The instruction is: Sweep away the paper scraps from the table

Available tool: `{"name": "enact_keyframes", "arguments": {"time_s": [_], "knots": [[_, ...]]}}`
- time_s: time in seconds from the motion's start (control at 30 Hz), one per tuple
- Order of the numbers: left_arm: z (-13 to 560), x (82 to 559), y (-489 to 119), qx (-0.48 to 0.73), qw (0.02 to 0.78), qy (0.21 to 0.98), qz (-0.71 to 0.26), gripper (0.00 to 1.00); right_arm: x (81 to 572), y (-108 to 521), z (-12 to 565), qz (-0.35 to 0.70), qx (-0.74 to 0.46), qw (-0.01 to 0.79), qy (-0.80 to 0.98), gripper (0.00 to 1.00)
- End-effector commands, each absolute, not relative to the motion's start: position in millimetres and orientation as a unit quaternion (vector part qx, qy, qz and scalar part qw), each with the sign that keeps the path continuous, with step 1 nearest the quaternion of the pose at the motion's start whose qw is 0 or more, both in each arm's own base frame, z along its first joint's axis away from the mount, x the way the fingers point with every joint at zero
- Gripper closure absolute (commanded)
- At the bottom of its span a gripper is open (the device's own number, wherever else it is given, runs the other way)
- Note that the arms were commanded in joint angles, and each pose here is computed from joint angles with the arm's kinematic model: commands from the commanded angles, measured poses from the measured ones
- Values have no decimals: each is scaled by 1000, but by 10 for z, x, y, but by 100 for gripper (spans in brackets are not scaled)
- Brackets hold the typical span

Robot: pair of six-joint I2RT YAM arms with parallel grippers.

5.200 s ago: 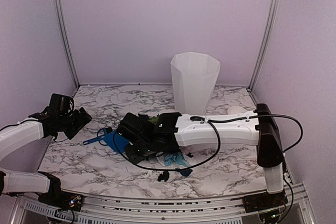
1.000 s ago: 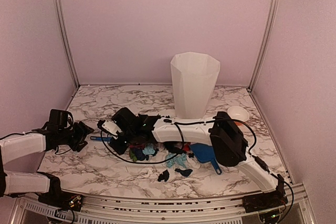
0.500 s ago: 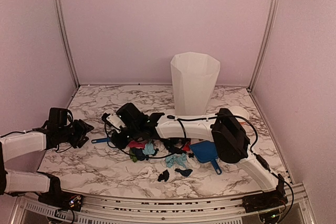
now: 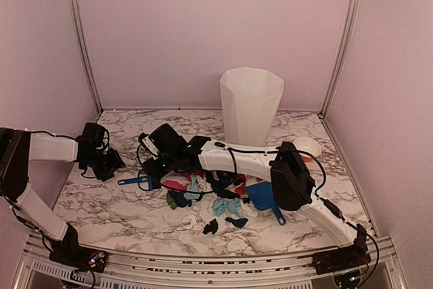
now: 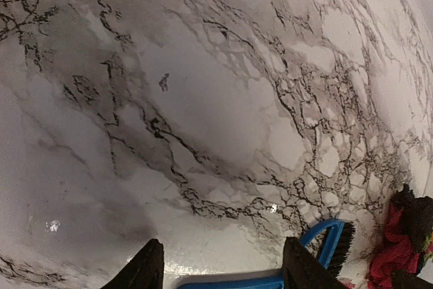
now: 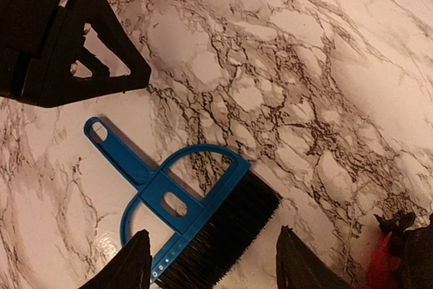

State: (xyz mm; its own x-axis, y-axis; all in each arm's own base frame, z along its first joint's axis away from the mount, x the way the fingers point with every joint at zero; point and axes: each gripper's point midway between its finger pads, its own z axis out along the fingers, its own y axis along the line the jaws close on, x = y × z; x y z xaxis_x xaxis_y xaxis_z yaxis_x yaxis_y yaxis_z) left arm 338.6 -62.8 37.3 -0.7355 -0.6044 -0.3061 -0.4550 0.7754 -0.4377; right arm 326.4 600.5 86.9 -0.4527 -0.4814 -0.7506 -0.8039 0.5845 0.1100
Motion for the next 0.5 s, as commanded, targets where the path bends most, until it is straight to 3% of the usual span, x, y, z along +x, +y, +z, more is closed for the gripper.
{"name": "enact_keyframes", "arguments": {"time_s": [0.0, 0.3, 0.47], "knots": [[252, 3398, -823, -217, 183, 947, -148, 40, 3410, 5943, 515, 192, -368, 343, 842, 39], [4, 3273, -1433, -124, 129, 975, -131, 43, 3396, 5652, 273, 134, -366, 329, 860, 37], [31, 3188, -1742, -116, 121, 972, -167, 43, 3232, 5515, 240, 126, -367, 314, 867, 35]]}}
